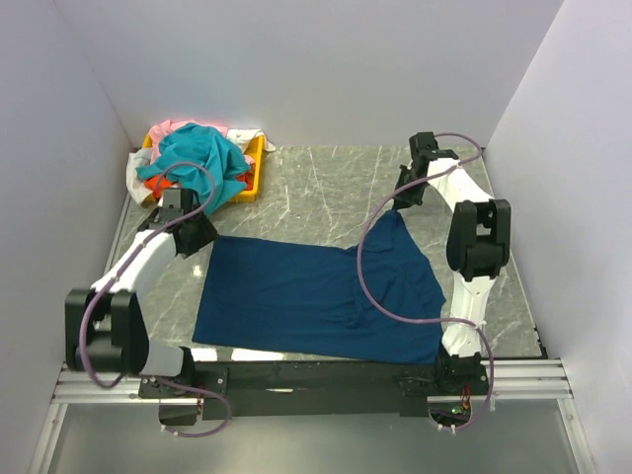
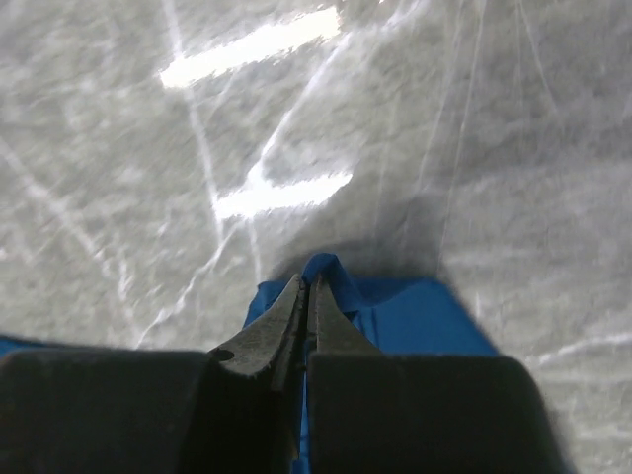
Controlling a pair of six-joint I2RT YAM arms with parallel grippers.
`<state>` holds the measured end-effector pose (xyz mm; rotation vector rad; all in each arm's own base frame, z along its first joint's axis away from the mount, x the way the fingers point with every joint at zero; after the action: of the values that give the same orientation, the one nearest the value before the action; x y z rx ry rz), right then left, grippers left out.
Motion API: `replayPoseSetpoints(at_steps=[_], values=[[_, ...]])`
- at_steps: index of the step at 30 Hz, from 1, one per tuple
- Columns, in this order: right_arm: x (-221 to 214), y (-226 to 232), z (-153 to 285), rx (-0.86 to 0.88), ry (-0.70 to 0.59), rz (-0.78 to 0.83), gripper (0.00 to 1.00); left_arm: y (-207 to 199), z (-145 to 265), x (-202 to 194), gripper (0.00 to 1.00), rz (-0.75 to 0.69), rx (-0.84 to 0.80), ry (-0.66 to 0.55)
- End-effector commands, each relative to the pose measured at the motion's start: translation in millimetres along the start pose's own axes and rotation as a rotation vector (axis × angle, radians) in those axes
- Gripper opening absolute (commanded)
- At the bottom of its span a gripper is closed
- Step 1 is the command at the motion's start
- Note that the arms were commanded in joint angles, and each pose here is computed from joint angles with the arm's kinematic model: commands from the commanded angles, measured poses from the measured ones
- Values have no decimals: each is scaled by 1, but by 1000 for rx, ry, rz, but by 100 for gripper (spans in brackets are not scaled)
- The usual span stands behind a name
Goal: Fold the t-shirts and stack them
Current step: Fold the tshirt
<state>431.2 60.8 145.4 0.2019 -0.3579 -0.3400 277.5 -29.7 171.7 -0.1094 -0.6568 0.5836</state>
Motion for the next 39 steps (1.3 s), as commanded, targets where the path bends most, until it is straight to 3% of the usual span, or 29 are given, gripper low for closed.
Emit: replayPoseSetpoints(at_steps=[1,6,15,29,39], values=[[-1,6,35,60,-43,-13,0,-18,-17,22,60,-59,-89,-49],[-7,7,43,86,-29,-19,0,-25,-49,27,50,-66,-68,-10],[-14,7,49,111,-18,-20,0,-30,-79,35,48,-72,-6,6],[-17,6,53,108,-12,-20,0,-27,-97,27,41,-71,30,64],[-18,6,48,107,0,-21,0,-24,-104,17,27,-72,29,104]])
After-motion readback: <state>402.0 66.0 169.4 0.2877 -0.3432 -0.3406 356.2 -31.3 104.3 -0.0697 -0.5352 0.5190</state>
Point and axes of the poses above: each gripper's point midway between its finger pads, its own z axis back along the fingers, its own y axis along the line the jaws close on, x = y × z, the point moved 9 cm from there along z, back along the fingers, and after that the axes turned 1 degree about -z, right-handed, at the moved point
